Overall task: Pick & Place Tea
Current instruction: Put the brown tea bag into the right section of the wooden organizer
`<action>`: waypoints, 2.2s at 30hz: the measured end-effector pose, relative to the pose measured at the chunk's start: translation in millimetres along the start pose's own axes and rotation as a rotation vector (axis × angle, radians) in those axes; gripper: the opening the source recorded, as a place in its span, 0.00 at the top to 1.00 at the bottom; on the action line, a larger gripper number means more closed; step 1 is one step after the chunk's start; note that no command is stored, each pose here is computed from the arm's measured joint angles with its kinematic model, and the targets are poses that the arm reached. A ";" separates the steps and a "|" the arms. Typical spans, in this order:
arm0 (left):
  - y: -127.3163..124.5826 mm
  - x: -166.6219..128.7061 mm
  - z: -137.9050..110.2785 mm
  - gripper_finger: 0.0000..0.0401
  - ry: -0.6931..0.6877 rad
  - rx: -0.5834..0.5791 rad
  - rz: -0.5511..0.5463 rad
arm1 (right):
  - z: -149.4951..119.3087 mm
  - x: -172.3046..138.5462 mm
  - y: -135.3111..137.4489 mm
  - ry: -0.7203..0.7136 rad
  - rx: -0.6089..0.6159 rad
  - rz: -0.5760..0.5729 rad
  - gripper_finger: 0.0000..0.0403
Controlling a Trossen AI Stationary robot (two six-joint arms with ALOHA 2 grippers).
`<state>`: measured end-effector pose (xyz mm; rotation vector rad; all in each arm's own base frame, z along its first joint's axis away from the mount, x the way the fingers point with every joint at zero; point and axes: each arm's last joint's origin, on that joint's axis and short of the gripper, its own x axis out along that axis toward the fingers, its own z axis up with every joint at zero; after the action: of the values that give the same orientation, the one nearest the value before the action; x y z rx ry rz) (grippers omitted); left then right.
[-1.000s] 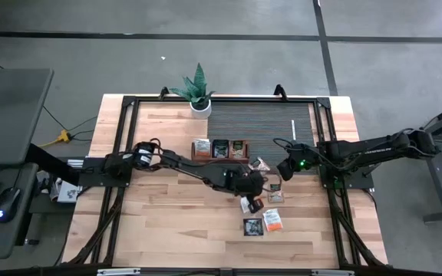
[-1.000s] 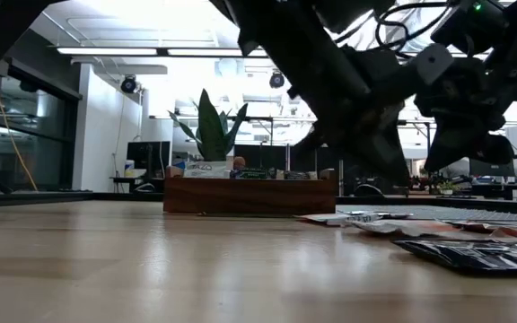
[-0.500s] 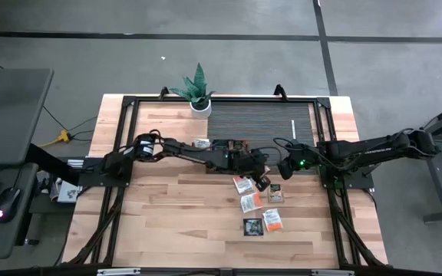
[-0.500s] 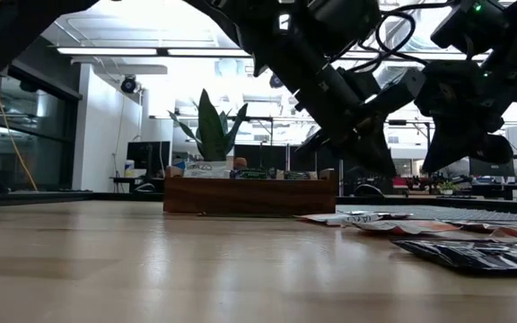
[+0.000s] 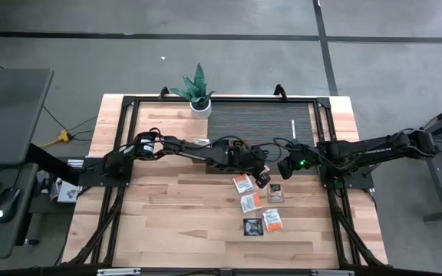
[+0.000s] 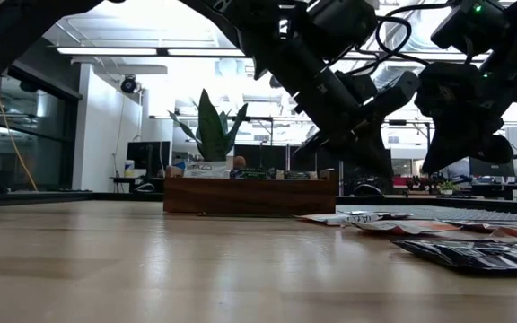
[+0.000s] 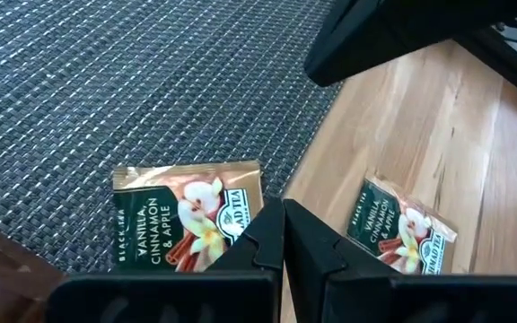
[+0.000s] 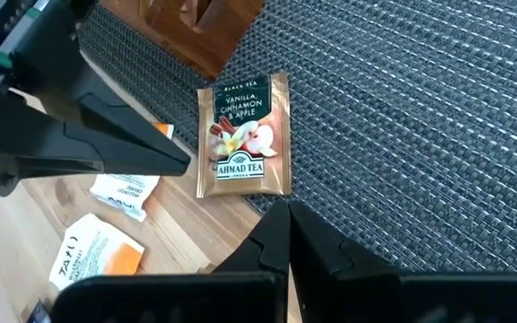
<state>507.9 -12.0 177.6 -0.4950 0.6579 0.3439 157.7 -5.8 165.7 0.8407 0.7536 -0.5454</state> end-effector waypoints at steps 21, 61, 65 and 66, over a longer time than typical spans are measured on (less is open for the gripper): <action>8.2 20.4 -18.9 1.00 0.088 0.001 0.018 | 0.0 0.0 -0.1 0.001 0.008 0.000 1.00; -53.9 -4.9 -12.8 1.00 -0.116 -0.248 0.267 | 1.0 -1.3 -6.5 -0.107 0.131 -0.117 1.00; -56.0 4.3 -23.0 1.00 -0.100 -0.305 0.255 | 1.5 -2.9 -6.3 -0.115 0.133 -0.108 1.00; -56.1 5.1 -25.0 1.00 -0.096 -0.308 0.259 | 1.4 -3.2 -6.5 -0.115 0.133 -0.109 1.00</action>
<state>524.7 -71.2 175.5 -0.6837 0.5787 0.7160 151.7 -10.1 165.8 0.8867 0.6660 -0.7416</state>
